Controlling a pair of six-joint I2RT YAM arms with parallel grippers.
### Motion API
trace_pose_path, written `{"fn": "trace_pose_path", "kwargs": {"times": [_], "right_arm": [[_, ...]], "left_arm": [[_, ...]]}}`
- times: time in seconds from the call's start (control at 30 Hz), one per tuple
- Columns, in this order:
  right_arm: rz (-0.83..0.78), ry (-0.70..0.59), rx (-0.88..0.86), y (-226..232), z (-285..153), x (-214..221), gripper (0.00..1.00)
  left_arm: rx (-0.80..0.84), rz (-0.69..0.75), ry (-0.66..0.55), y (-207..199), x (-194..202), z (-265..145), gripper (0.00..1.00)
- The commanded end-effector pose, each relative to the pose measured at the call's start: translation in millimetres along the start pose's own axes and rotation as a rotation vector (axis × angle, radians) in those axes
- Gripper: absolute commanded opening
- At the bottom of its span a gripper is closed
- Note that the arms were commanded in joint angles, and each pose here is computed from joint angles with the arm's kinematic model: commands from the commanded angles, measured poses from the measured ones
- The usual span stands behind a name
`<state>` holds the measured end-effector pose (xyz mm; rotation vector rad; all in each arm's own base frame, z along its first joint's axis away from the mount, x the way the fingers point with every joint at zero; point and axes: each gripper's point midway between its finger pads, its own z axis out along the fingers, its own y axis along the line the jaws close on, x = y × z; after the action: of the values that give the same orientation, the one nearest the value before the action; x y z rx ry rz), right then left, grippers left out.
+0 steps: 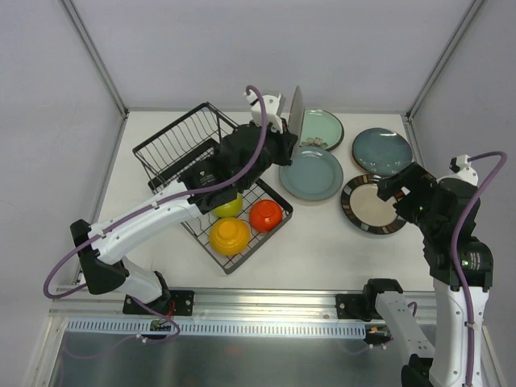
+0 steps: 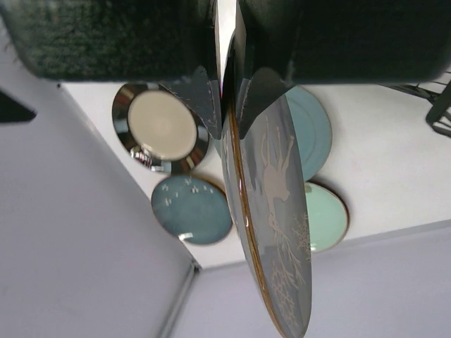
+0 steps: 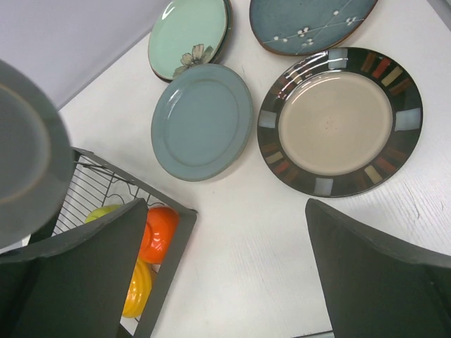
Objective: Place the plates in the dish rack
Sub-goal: Pass the plate from the right arm to the left, then insert the plate into the dish rack
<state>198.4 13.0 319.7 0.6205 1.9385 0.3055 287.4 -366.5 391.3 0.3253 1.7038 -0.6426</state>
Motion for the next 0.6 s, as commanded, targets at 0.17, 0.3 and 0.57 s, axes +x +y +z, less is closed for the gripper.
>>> {"fn": "trace_pose_path", "kwargs": {"times": [0.17, 0.3, 0.57], "right_arm": [[-0.040, -0.025, 0.037, -10, 1, 0, 1.00], [-0.043, -0.014, 0.039, -11, 4, 3, 0.99], [-0.063, 0.001, 0.043, -12, 7, 7, 1.00]], "left_arm": [[-0.238, -0.403, -0.429, 43, -142, -56, 0.00], [-0.330, -0.449, -0.486, 58, -156, -62, 0.00], [-0.497, -0.543, -0.588, 79, -173, -64, 0.00]]}}
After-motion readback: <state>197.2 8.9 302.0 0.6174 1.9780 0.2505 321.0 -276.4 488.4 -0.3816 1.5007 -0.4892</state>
